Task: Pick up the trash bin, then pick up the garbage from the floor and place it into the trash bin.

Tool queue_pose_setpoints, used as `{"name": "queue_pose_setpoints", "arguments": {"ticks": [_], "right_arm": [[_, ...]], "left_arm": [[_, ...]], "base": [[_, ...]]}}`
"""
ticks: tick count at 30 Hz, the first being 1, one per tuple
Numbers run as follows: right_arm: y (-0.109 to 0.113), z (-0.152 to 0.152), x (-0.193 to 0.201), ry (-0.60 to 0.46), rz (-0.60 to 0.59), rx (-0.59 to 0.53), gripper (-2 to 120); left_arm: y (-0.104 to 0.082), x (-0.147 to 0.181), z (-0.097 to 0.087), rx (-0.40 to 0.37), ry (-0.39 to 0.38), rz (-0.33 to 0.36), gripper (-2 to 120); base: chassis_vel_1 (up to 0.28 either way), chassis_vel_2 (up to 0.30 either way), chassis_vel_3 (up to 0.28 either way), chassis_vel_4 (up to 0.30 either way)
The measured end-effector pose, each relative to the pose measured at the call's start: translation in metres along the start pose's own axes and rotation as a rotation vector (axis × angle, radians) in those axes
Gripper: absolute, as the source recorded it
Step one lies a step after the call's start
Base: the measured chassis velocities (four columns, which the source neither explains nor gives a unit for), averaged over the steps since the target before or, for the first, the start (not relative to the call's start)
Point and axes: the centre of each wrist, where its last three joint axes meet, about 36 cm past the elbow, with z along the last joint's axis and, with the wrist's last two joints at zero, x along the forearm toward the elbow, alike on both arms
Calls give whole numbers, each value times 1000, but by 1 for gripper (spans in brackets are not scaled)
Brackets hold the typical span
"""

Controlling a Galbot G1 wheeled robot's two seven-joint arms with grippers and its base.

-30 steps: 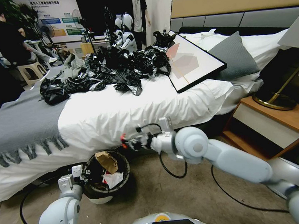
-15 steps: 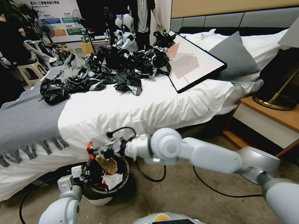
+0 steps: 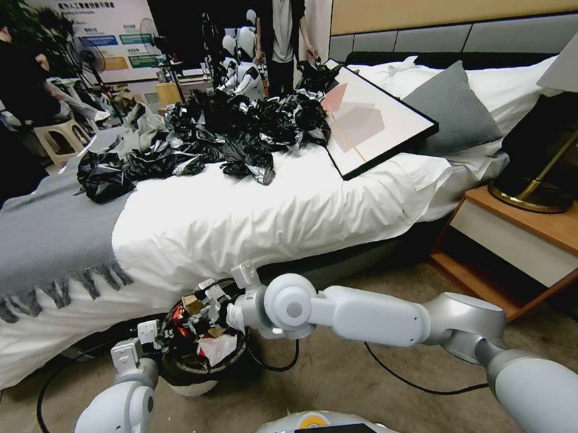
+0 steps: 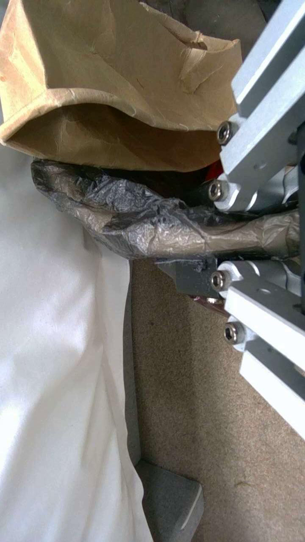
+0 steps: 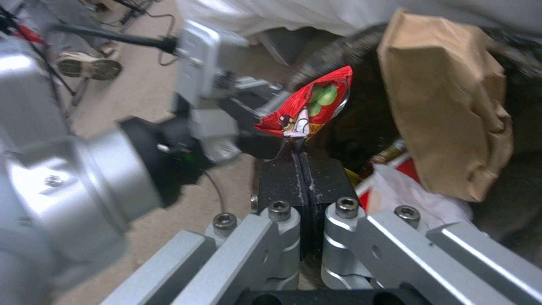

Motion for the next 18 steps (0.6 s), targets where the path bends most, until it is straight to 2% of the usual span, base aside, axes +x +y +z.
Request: {"name": "queue_pose_setpoints", "arguments": {"ticks": [6,7,8,11,12,18], "right_arm": [[-6,4,-4,14,24,10,2],[-6,3,-3,19,22,8,10],[-6,3,-3,19,22,8,10],[-7,2,-2,16,22,6,23],[-7,2,-2,16,22,6,23],[-9,-1,-3,3,28,1,44]], "left_arm": [[1,-1,1,2,3,-1,3],[1,-1,1,2,5,-2,3],[1,-1,1,2,5,-2,3],[1,-2,1,3,4,-1,3],[1,-2,1,3,4,-1,3],[0,-3,1,6,4,0,3]], "base": [[0,0,0,0],[0,0,0,0],[0,0,0,0],[0,0,0,0],[0,0,0,0],[0,0,0,0]]}}
